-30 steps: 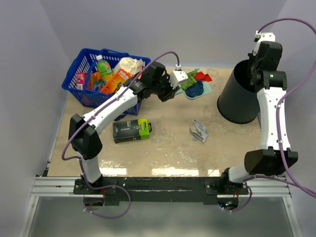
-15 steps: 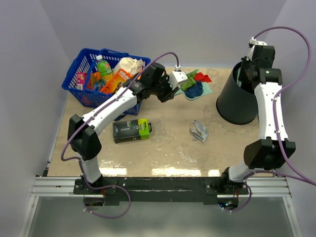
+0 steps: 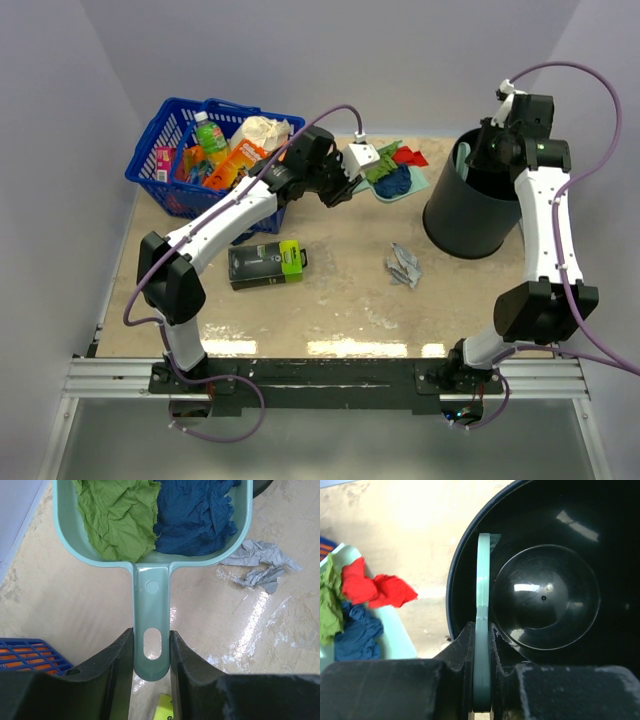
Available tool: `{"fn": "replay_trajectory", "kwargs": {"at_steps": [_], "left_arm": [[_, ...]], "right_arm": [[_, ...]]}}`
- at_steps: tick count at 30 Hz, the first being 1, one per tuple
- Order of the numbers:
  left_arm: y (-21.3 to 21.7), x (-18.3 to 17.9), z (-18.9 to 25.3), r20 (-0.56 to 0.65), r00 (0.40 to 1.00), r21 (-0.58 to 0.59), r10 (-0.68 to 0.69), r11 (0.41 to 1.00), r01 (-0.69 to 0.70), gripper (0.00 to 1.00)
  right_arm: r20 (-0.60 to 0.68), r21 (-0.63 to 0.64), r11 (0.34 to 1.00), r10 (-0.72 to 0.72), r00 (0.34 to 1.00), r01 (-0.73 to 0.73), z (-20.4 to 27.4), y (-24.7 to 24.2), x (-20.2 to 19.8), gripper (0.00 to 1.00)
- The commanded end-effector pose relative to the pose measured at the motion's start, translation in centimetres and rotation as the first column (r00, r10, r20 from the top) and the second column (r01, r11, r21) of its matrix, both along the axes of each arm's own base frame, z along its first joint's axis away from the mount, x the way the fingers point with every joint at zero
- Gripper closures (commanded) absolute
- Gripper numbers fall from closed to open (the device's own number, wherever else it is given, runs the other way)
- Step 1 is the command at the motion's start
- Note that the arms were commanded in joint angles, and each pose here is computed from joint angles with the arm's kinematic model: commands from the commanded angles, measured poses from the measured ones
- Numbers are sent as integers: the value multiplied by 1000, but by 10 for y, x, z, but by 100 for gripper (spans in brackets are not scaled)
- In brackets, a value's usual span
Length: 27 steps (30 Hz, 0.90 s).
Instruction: Sweep away the paper scraps from the table
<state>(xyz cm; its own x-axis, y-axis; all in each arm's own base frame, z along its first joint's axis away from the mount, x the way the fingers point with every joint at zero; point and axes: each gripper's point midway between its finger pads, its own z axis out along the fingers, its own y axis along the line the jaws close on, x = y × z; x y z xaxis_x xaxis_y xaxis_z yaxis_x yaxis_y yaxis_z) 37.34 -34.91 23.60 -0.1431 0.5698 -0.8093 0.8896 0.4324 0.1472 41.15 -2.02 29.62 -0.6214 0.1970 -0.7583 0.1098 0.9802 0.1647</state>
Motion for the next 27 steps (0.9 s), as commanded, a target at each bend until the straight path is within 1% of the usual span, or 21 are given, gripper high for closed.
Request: {"fn": "replay_trajectory", "kwargs": {"at_steps": [1,4,7,12,13,16,17,18,20,21,22,23,27], "left_arm": [[-10,4,37,67,998,-75,-3,997,8,100],[-10,7,40,71,997,-79,-1,997,7,100],[-11,8,43,79,997,-80,-1,997,7,100],[-9,12,50,99,995,-84,20,996,-12,100],[-8,12,52,104,994,-87,25,996,-16,100],[-8,14,60,130,991,-96,28,995,-15,100],[-9,13,64,137,990,-104,21,995,-7,100],[-11,13,66,141,990,-111,16,994,-1,100],[-16,17,69,144,989,-118,13,993,4,100],[-17,19,69,144,989,-119,14,993,3,100],[-20,24,69,144,989,-122,16,993,2,100],[-22,26,71,148,989,-124,18,992,1,100],[-30,37,78,172,985,-140,28,990,-4,100]], "right_arm": [[45,147,982,116,992,-122,13,38,-6,100],[43,176,973,146,988,-151,5,45,-2,100],[71,219,952,205,976,-215,8,59,6,100],[97,186,957,209,973,-223,19,59,25,100],[89,170,962,198,976,-211,21,55,23,100],[135,51,983,171,976,-179,46,38,19,100],[167,-10,979,203,965,-204,59,35,16,100],[193,-40,976,218,957,-214,71,34,12,100],[229,-103,983,172,958,-152,93,20,9,100],[227,-146,980,166,960,-135,97,13,9,100],[212,-163,980,151,965,-118,98,8,5,100],[229,-201,977,116,967,-69,109,-2,3,100],[271,-243,970,91,958,-23,130,-10,-7,100]]}}
